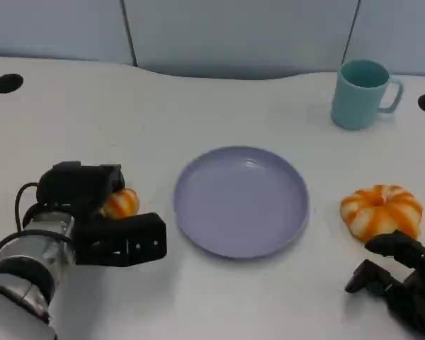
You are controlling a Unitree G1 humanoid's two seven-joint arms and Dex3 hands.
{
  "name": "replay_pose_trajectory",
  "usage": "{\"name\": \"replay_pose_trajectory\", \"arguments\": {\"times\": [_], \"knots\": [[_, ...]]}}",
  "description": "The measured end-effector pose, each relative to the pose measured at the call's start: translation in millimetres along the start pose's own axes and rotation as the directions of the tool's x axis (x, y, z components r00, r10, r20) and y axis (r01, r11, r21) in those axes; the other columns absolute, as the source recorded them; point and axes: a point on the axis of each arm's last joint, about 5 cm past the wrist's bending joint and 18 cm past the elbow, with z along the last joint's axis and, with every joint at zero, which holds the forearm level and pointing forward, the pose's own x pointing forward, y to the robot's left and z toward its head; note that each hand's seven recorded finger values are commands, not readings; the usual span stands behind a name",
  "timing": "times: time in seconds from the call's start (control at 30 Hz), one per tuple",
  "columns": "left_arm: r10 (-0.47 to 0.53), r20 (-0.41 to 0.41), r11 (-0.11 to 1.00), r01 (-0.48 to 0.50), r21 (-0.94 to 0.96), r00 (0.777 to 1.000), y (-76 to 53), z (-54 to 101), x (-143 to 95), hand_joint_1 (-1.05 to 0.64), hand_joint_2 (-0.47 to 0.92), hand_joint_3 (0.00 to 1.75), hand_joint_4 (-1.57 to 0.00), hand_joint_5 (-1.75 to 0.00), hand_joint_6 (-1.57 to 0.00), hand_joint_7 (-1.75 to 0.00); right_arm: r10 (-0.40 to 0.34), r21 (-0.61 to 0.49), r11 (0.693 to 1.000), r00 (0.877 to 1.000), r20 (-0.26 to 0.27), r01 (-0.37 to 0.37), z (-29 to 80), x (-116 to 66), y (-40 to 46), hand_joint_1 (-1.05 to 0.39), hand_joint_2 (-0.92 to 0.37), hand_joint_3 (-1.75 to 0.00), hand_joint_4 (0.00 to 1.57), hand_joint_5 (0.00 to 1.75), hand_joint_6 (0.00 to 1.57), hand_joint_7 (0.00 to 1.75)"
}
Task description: Grasp the bread from the table and place it into the plate.
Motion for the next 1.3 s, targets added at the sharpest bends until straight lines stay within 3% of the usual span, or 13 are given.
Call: {"name": "replay_pose_trajectory", "arguments": {"times": [0.2, 0.27, 0.37, 0.43, 0.53, 0.57, 0.67, 0.83, 1.03, 1.13, 1.3], "knots": [[0.031, -0.017, 0.994, -0.033, -0.103, 0.999, 5.9, -6.9, 0, -0.21, 0.92, 0.33, -0.69, -1.75, -0.46, -1.74, -0.008, -0.003, 1.0, 1.0, -0.001, 0.008, 1.8, 4.8, -2.3, -0.41, -0.92, -0.1, 0.7, 1.23, 0.79, 0.76], [0.038, -0.016, 0.993, -0.04, -0.113, 0.999, 7.3, -9.0, 0, -0.23, 0.92, 0.34, -0.67, -1.75, -0.51, -1.61, -0.009, 0.003, 1.0, 1.0, -0.003, 0.009, 1.7, 6.3, -2.6, -0.45, -0.92, -0.04, 0.75, 1.19, 0.83, 0.69], [0.051, -0.008, 0.991, -0.052, -0.125, 0.999, 10.3, -12.4, 0, -0.23, 0.91, 0.34, -0.67, -1.75, -0.52, -1.57, -0.01, 0.014, 1.0, 1.0, -0.005, 0.01, 2.3, 9.5, -3.3, -0.45, -0.92, -0.03, 0.76, 1.17, 0.84, 0.67], [0.062, -0.013, 0.988, -0.063, -0.139, 0.998, 12.4, -14.6, 0, -0.22, 0.9, 0.31, -0.72, -1.67, -0.65, -1.35, -0.01, 0.014, 1.0, 1.0, -0.004, 0.01, 2.2, 10.2, -3.8, -0.42, -0.92, -0.06, 0.74, 1.22, 0.83, 0.66], [0.104, -0.011, 0.976, -0.104, -0.19, 0.995, 17.7, -16.6, 1, -0.22, 0.9, 0.29, -0.73, -1.64, -0.69, -1.28, -0.011, 0.007, 1.0, 1.0, 0.003, 0.011, 1.2, 11.1, -4.4, -0.41, -0.92, -0.07, 0.73, 1.23, 0.83, 0.66], [0.114, -0.007, 0.974, -0.113, -0.195, 0.993, 19.1, -16.4, 1, -0.23, 0.87, 0.46, -0.74, -1.7, -0.65, -1.55, -0.011, 0.006, 1.0, 1.0, 0.005, 0.011, 1.0, 11.0, -4.7, -0.44, -0.92, -0.06, 0.72, 1.24, 0.84, 0.67], [0.15, 0.005, 0.96, -0.145, -0.238, 0.989, 24.5, -14.4, 3, -0.25, 0.78, 0.59, -0.8, -1.74, -0.65, -1.72, -0.01, -0.001, 1.0, 1.0, -0.002, 0.01, 2.3, 12.2, -5.1, -0.45, -0.92, -0.06, 0.71, 1.26, 0.84, 0.69], [0.247, 0.084, 0.94, -0.217, -0.263, 0.965, 39.2, -4.5, 10, -0.25, 0.74, 0.62, -0.83, -1.75, -0.67, -1.75, -0.016, -0.035, 0.999, 1.0, -0.011, 0.016, 4.4, 14.3, -4.7, -0.45, -0.92, -0.07, 0.71, 1.26, 0.84, 0.7], [0.274, 0.172, 0.939, -0.225, -0.259, 0.946, 42.9, 5.6, 13, -0.21, 0.63, 0.74, -0.85, -1.75, -0.71, -1.69, -0.029, -0.056, 0.998, 0.999, -0.021, 0.028, 6.0, 15.4, -3.8, -0.46, -0.92, -0.08, 0.69, 1.27, 0.83, 0.7], [0.294, 0.211, 0.934, -0.234, -0.271, 0.932, 45.5, 12.2, 15, -0.18, 0.5, 0.81, -0.85, -1.75, -0.7, -1.71, -0.031, -0.059, 0.998, 0.999, -0.024, 0.029, 7.0, 16.4, -3.4, -0.46, -0.92, -0.07, 0.69, 1.27, 0.83, 0.71], [0.346, 0.336, 0.916, -0.236, -0.325, 0.876, 42.6, 40.6, 17, -0.21, 0.41, 1.01, -0.86, -1.75, -0.68, -1.74, -0.023, -0.044, 0.999, 0.999, -0.026, 0.022, 6.3, 16.2, -3.6, -0.44, -0.92, -0.05, 0.69, 1.28, 0.83, 0.71]]}}
